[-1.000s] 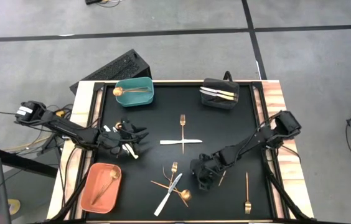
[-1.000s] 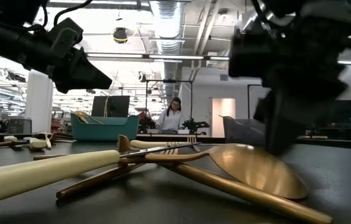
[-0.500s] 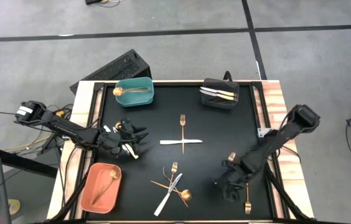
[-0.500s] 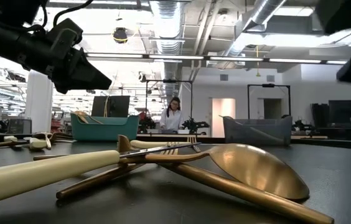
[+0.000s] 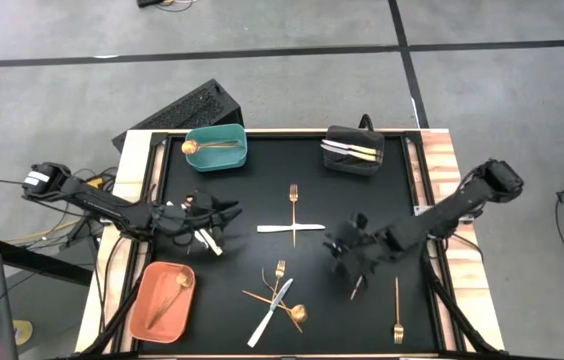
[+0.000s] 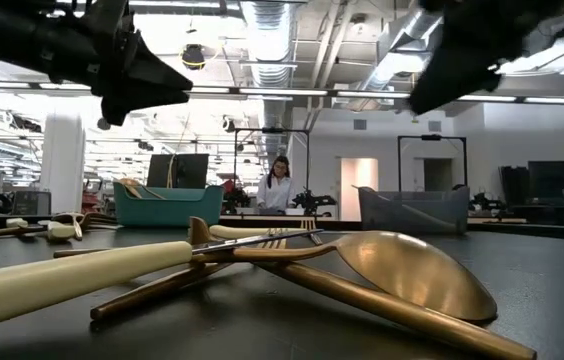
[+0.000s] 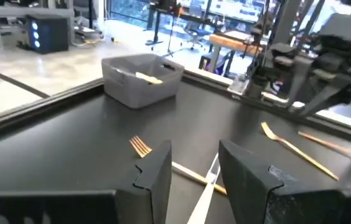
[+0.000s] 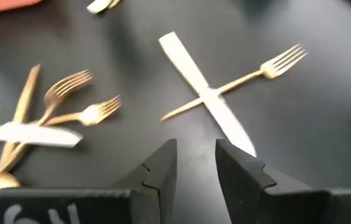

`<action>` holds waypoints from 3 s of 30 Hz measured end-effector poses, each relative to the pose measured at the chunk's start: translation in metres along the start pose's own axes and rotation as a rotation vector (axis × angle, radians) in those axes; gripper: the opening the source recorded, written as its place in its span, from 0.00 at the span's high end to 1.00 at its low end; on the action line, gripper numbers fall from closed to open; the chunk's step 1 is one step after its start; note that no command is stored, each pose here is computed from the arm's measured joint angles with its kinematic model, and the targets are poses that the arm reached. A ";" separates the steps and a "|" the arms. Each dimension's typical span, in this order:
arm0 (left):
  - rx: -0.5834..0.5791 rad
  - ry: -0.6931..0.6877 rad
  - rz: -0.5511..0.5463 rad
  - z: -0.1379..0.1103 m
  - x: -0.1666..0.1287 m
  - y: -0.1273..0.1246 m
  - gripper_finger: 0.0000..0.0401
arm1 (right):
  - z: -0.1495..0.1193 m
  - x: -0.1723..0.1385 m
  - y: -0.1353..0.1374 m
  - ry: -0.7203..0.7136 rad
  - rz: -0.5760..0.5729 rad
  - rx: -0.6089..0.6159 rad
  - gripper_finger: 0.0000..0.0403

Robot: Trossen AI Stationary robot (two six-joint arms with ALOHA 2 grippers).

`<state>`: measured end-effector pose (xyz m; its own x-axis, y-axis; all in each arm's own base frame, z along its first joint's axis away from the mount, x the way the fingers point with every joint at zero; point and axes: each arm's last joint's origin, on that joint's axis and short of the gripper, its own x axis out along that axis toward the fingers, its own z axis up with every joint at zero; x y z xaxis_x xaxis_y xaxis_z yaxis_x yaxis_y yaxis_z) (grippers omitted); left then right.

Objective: Sort silverware by color (type)
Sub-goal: Put the yellow table knife into the black bin

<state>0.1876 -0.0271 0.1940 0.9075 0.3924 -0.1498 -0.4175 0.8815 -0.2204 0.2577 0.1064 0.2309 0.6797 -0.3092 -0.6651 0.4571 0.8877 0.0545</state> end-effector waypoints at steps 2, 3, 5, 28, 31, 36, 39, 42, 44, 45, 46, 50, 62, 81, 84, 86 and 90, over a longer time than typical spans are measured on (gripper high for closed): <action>-0.006 0.002 0.001 0.000 0.000 0.000 0.70 | 0.008 0.018 -0.005 0.006 -0.012 -0.016 0.66; -0.007 0.010 0.004 -0.001 0.000 0.000 0.70 | 0.010 0.028 -0.008 0.020 -0.014 -0.037 0.66; -0.014 0.035 0.012 -0.004 0.000 0.001 0.70 | 0.011 0.049 -0.014 0.070 -0.018 -0.095 0.66; -0.056 0.176 0.019 -0.020 0.000 0.004 0.70 | 0.003 0.163 -0.054 0.201 0.060 -0.325 0.66; -0.066 0.183 0.023 -0.020 0.000 0.005 0.70 | 0.001 0.166 -0.054 0.201 0.045 -0.327 0.67; -0.076 0.181 0.022 -0.020 0.000 0.004 0.70 | 0.003 0.160 -0.053 0.197 0.032 -0.337 0.78; -0.081 0.176 0.024 -0.020 0.000 0.004 0.70 | 0.004 0.158 -0.054 0.193 0.033 -0.338 0.79; -0.105 0.174 0.032 -0.020 0.000 0.004 0.70 | 0.006 0.155 -0.054 0.190 0.031 -0.336 0.79; -0.112 0.183 0.037 -0.022 0.001 0.004 0.70 | 0.007 0.155 -0.054 0.181 0.026 -0.334 0.79; -0.117 0.187 0.037 -0.023 0.001 0.004 0.70 | 0.007 0.154 -0.054 0.175 0.018 -0.333 0.79; -0.118 0.190 0.039 -0.024 0.002 0.004 0.70 | 0.007 0.154 -0.053 0.172 0.008 -0.337 0.79; -0.110 0.204 0.046 -0.030 0.007 0.003 0.70 | 0.009 0.146 -0.046 0.143 0.010 -0.350 0.76; 0.169 0.088 -0.080 -0.036 0.023 -0.016 0.70 | 0.027 0.098 -0.024 0.007 0.065 -0.349 0.76; 1.030 0.322 0.124 -0.030 0.098 -0.096 0.45 | 0.033 0.080 -0.015 -0.039 0.146 -0.170 0.76; 1.065 0.358 0.176 -0.034 0.103 -0.098 0.47 | 0.032 0.079 -0.013 -0.043 0.153 -0.169 0.76; 1.068 0.357 0.193 -0.035 0.105 -0.098 0.51 | 0.032 0.078 -0.011 -0.051 0.159 -0.168 0.76; 1.047 0.359 0.196 -0.036 0.105 -0.098 0.66 | 0.032 0.078 -0.011 -0.050 0.160 -0.170 0.76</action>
<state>0.3221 -0.0818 0.1652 0.6946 0.5987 -0.3990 -0.1539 0.6654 0.7305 0.3238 0.0615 0.2025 0.7653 -0.1726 -0.6201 0.2407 0.9702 0.0270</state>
